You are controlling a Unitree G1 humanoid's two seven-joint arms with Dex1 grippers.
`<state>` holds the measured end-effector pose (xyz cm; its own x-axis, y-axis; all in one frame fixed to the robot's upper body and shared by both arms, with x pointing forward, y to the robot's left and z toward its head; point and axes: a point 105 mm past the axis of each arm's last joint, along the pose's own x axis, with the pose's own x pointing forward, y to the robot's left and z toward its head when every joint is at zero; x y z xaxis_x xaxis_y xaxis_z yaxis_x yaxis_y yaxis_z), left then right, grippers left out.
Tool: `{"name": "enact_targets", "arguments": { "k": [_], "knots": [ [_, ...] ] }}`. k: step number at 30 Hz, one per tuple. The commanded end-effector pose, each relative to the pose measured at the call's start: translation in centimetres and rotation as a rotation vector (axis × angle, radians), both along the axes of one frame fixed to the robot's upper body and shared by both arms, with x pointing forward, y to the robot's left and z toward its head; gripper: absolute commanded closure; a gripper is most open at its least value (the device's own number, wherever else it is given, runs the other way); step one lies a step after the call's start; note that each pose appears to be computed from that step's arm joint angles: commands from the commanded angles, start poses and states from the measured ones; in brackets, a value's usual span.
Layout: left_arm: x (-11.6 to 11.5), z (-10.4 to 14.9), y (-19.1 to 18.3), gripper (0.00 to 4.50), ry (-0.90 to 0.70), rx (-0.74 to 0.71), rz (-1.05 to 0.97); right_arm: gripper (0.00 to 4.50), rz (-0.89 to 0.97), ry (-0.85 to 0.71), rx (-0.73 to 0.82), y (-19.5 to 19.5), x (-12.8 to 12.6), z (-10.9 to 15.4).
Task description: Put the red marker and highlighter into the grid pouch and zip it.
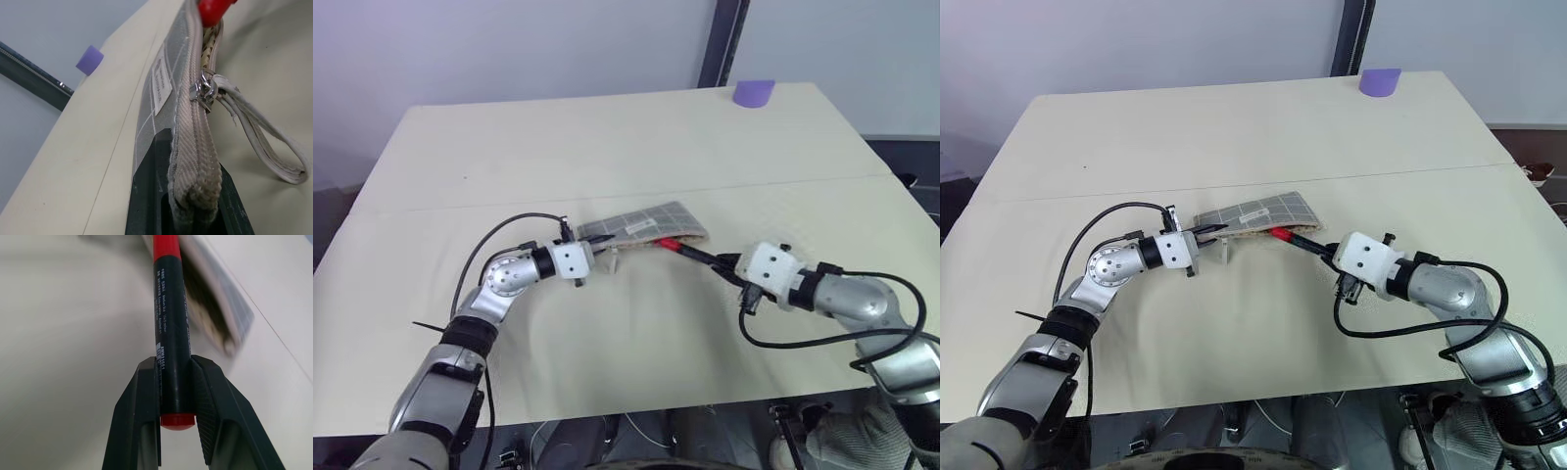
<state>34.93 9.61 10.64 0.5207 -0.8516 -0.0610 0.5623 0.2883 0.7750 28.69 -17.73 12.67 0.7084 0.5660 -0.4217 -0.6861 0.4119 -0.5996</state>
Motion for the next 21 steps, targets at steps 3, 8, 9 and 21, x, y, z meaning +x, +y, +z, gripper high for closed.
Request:
{"name": "enact_targets", "arguments": {
  "k": [3,8,9,21],
  "knots": [
    [-0.2,1.1,-0.5,4.5,-0.047,-0.002,-0.03,4.1,0.005,-0.081,-0.03,0.3,0.9,1.1],
    [-0.8,1.2,-1.2,4.5,-0.059,0.017,-0.08,4.1,0.085,-0.162,-0.01,3.3,1.8,2.4],
    [-1.0,1.2,-1.5,4.5,-0.059,0.03,-0.101,4.1,0.124,-0.183,-0.033,4.5,1.8,2.2],
    [-1.7,2.5,-2.8,4.5,-0.072,0.028,-0.172,4.1,0.235,-0.357,-0.273,8.8,4.3,0.6]
  ]
}}
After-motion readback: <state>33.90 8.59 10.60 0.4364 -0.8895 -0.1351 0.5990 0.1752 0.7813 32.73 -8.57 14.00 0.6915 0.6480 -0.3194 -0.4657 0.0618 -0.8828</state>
